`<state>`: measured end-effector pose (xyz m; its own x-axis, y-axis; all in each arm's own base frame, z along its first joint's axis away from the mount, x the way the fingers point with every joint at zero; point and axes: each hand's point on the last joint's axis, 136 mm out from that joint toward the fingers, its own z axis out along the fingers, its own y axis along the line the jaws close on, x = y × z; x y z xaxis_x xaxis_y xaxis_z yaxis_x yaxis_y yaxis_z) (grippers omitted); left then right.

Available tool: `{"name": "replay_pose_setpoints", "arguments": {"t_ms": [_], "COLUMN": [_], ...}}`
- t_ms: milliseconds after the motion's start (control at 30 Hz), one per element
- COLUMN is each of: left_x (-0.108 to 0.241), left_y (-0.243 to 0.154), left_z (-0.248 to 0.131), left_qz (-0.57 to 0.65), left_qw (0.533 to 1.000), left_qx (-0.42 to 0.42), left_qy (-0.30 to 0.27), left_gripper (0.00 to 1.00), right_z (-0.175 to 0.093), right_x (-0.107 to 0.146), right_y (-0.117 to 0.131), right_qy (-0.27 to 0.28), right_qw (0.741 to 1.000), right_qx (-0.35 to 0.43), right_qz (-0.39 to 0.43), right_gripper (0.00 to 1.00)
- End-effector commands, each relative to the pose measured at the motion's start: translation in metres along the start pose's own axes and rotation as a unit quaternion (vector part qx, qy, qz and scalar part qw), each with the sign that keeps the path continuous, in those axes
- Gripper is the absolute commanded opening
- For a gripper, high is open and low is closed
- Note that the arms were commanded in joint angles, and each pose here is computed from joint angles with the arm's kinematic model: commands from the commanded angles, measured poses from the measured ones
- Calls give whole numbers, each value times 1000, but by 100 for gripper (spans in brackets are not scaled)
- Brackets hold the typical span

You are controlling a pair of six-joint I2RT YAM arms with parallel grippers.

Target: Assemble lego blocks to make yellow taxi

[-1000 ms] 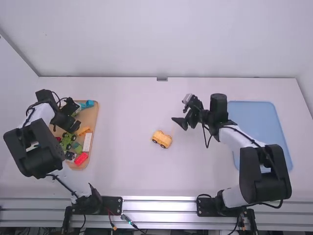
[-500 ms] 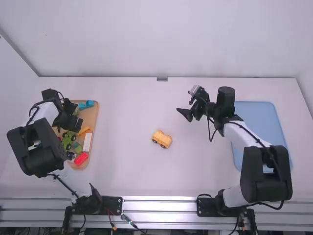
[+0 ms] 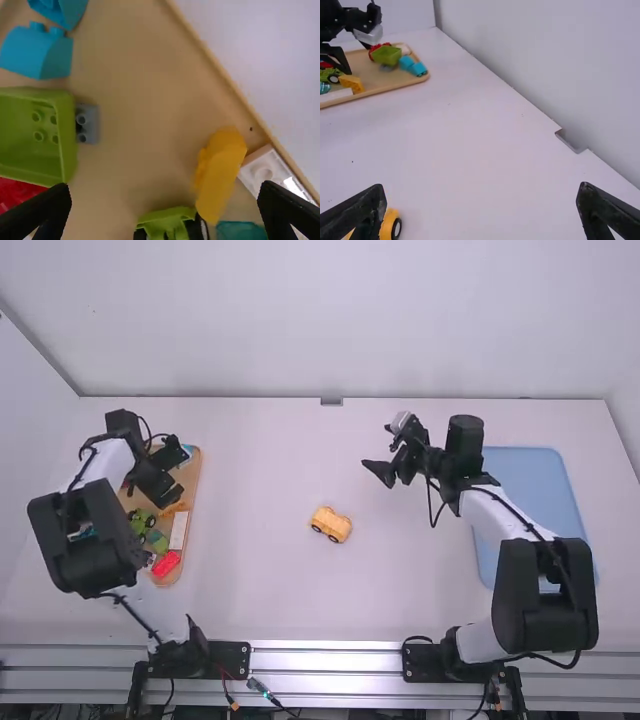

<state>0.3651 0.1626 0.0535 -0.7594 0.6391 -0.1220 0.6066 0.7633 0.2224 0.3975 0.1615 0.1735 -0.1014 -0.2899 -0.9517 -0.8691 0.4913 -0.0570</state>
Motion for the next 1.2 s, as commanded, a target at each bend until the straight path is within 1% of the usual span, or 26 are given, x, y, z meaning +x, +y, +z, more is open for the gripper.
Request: {"name": "replay_pose_setpoints", "arguments": {"t_ms": [0, 100, 300, 367, 433, 567, 667, 800, 900, 967, 1167], "left_x": [5, 12, 32, 35, 37, 33, 29, 17, 22, 26, 28], "left_y": [2, 3, -1, -12, -18, -23, -19, -26, -27, -24, -26], "left_z": [3, 1, 15, 22, 26, 31, 31, 36, 43, 47, 50], "left_qz": [52, 57, 36, 46, 61, 74, 70, 108, 97, 86, 84], "left_qw": [998, 996, 997, 995, 993, 990, 989, 981, 984, 986, 986], "left_qx": [18, 32, 58, 84, 97, 111, 105, 118, 121, 117, 123], "left_qy": [-29, -56, -47, -39, -38, -54, -71, -108, -92, -79, -79], "left_gripper": [99, 99, 99, 99, 97, 97, 98, 98, 94, 94, 93], "right_z": [-4, -5, -9, -8, -8, -8, -8, -8, -8, -8, -8], "right_x": [-17, -17, -22, -23, -23, -25, -24, -25, -25, -25, -24], "right_y": [-2, -5, -11, -11, -11, -11, -11, -11, -10, -10, -10], "right_qy": [-15, -16, -25, -27, -28, -30, -30, -30, -31, -30, -30], "right_qw": [1000, 1000, 999, 999, 999, 999, 999, 999, 999, 999, 999], "right_qx": [0, 3, 13, 11, 11, 12, 12, 11, 8, 8, 8], "right_qz": [-11, -11, 18, 17, 16, 22, 23, 23, 23, 24, 24], "right_gripper": [99, 99, 99, 99, 99, 99, 99, 99, 99, 99, 99]}}
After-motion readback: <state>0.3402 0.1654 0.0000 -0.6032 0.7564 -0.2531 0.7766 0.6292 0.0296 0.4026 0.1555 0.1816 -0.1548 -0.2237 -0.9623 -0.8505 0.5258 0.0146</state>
